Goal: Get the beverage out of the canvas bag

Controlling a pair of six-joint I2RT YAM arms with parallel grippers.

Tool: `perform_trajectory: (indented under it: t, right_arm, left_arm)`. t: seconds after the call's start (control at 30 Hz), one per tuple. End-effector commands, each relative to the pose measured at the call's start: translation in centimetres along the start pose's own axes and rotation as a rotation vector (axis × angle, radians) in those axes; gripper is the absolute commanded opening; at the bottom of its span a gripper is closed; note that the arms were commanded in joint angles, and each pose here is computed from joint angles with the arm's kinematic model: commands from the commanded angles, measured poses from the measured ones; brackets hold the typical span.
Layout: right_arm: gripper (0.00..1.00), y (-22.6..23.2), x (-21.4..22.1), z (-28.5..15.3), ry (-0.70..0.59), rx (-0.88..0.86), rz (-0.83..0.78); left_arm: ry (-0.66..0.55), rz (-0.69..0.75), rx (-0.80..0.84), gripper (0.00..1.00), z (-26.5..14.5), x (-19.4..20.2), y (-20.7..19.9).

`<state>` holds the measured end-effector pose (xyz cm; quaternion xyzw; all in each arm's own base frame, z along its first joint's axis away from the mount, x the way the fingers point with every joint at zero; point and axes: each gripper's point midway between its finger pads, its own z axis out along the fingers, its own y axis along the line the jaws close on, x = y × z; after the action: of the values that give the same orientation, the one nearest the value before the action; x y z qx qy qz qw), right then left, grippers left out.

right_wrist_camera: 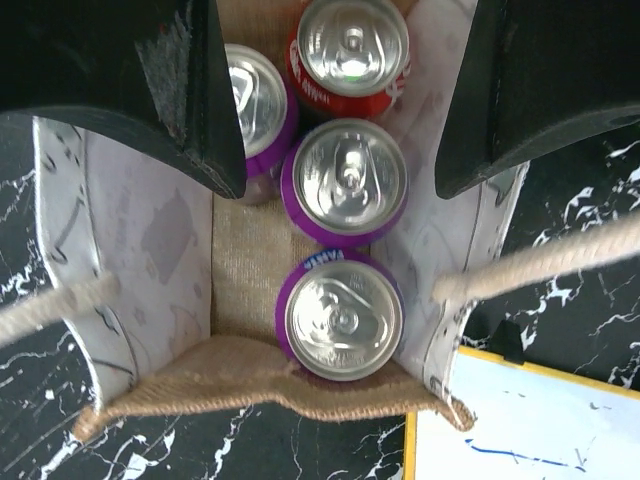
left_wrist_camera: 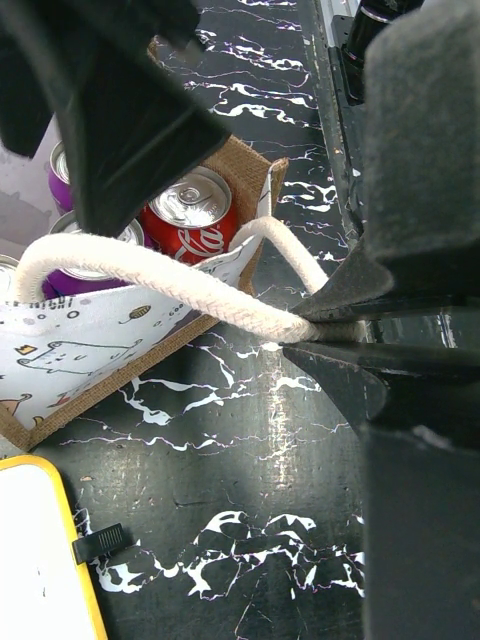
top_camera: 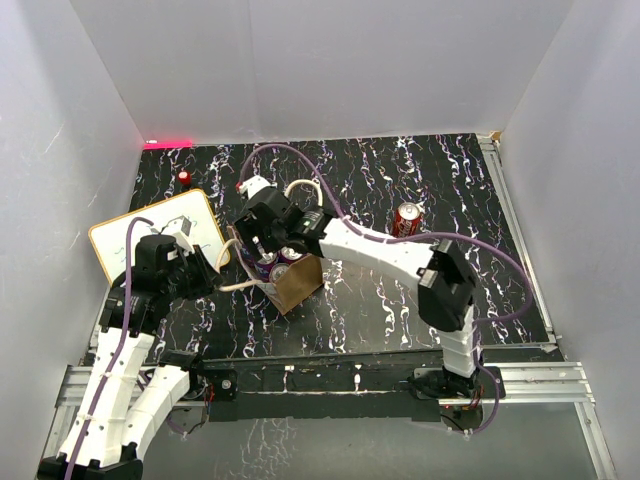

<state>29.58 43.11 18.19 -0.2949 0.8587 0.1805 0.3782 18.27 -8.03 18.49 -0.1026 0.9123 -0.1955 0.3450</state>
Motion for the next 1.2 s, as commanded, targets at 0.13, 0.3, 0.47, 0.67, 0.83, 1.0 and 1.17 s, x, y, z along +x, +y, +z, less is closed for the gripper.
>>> perform_trajectory:
  t: [0.13, 0.3, 0.47, 0.67, 0.83, 1.0, 1.17]
  right_arm:
    - [0.74, 1.2, -3.3, 2.8, -0.059, -0.018, -0.073]
    - [0.74, 1.1, -2.8, 5.2, -0.044, -0.004, -0.088]
    - [0.74, 1.2, -2.4, 7.3, -0.039, -0.005, -0.097]
    - [0.76, 0.4, -1.8, 9.7, -0.028, 0.021, -0.094]
    - [0.80, -0.5, -1.7, 11.0, -0.032, 0.031, -0.081]
    - [0.80, -1.0, -1.9, 11.7, -0.055, 0.029, -0.090]
    - [0.81, -0.8, -2.3, 12.2, -0.093, 0.019, -0.110]
  left_arm:
    - [-0.008, 0.005, -0.027, 0.00, -0.2, 0.0, 0.6]
    - [-0.007, 0.004, -0.028, 0.00, -0.2, 0.0, 0.6]
    - [-0.005, 0.003, -0.030, 0.00, -0.1, 0.0, 0.7]
    - [-0.004, 0.002, -0.032, 0.00, -0.1, 0.0, 0.7]
    - [-0.001, 0.001, -0.032, 0.00, -0.1, 0.1, 0.7]
    - [-0.002, 0.002, -0.031, 0.00, -0.1, 0.0, 0.7]
    - [-0.001, 0.003, -0.029, 0.00, 0.0, 0.1, 0.7]
